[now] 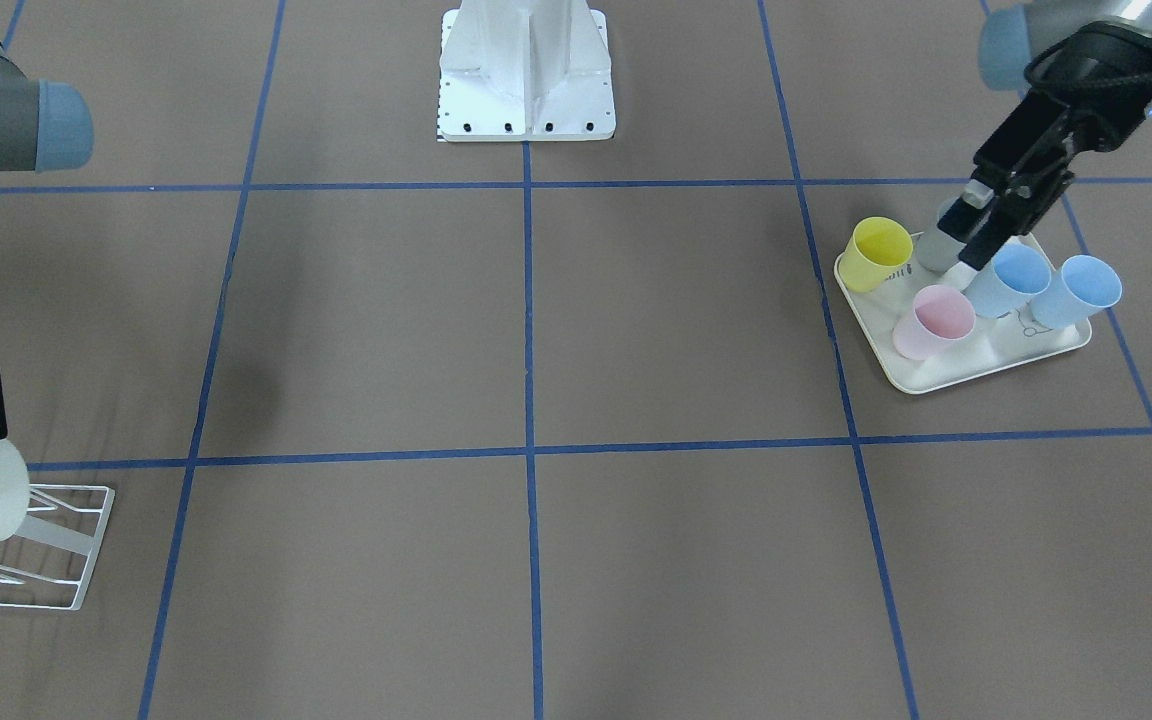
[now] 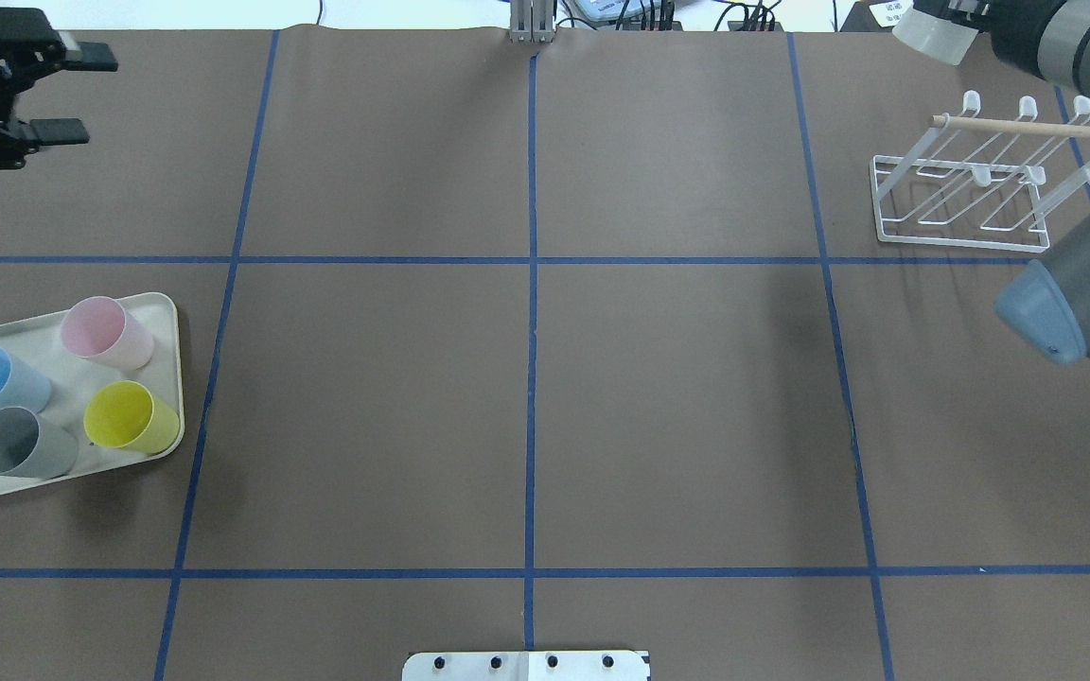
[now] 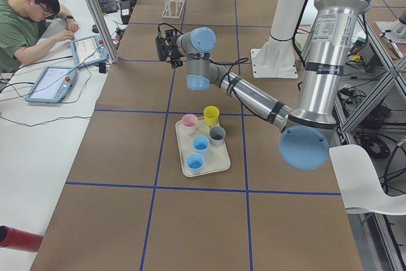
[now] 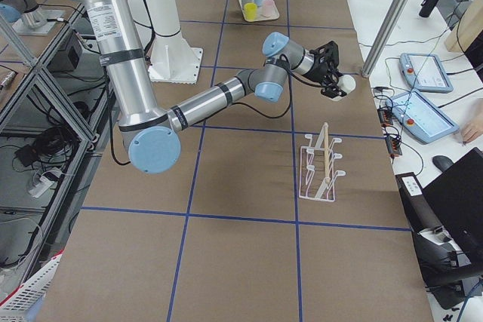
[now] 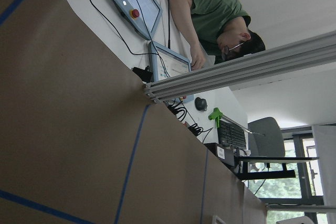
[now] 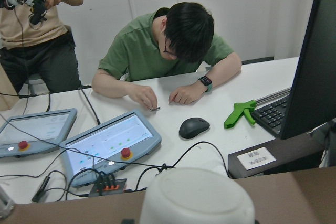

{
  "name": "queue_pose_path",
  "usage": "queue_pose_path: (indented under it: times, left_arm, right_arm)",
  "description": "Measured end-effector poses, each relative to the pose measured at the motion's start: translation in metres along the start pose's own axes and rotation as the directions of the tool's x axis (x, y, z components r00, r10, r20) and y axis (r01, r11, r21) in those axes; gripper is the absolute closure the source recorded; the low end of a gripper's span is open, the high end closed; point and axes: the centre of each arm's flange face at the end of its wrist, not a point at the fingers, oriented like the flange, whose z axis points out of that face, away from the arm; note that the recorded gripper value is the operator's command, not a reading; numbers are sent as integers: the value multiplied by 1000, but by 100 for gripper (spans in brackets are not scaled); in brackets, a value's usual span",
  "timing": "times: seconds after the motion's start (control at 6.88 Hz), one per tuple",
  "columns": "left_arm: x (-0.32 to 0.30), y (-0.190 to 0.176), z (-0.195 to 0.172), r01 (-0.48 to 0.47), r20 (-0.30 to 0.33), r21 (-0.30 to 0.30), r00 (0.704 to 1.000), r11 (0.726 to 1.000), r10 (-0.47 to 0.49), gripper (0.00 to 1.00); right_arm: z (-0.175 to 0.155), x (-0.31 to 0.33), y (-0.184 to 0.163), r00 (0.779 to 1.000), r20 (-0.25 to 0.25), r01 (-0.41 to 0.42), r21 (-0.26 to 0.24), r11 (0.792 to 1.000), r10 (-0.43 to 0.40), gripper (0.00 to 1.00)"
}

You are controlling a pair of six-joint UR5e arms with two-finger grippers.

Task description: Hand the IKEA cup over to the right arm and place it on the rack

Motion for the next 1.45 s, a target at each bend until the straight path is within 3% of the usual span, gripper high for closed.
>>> queue_pose_path:
  times: [0.15,0.44,0.58,0.87,1.45]
  left_arm:
    - [-30,-14,-25,-66,60,-14,996,998,66,1]
    - [-66,-23,-53,-140,127,-38,981,989,143,1]
    - [-72,-24,-57,-150,137,-43,979,988,154,1]
    - [-75,-23,-58,-154,141,-45,977,987,159,1]
    - [-77,-23,-58,-151,145,-47,977,987,157,1]
  right_arm:
    - [9,29,-16,995,-82,57,48,997,-53,100]
    - [32,103,-43,955,-227,210,55,976,-193,100]
    - [47,132,-38,947,-240,234,60,970,-213,100]
    - [73,178,-13,951,-219,241,90,966,-217,100]
    - [82,203,31,956,-181,249,76,966,-232,100]
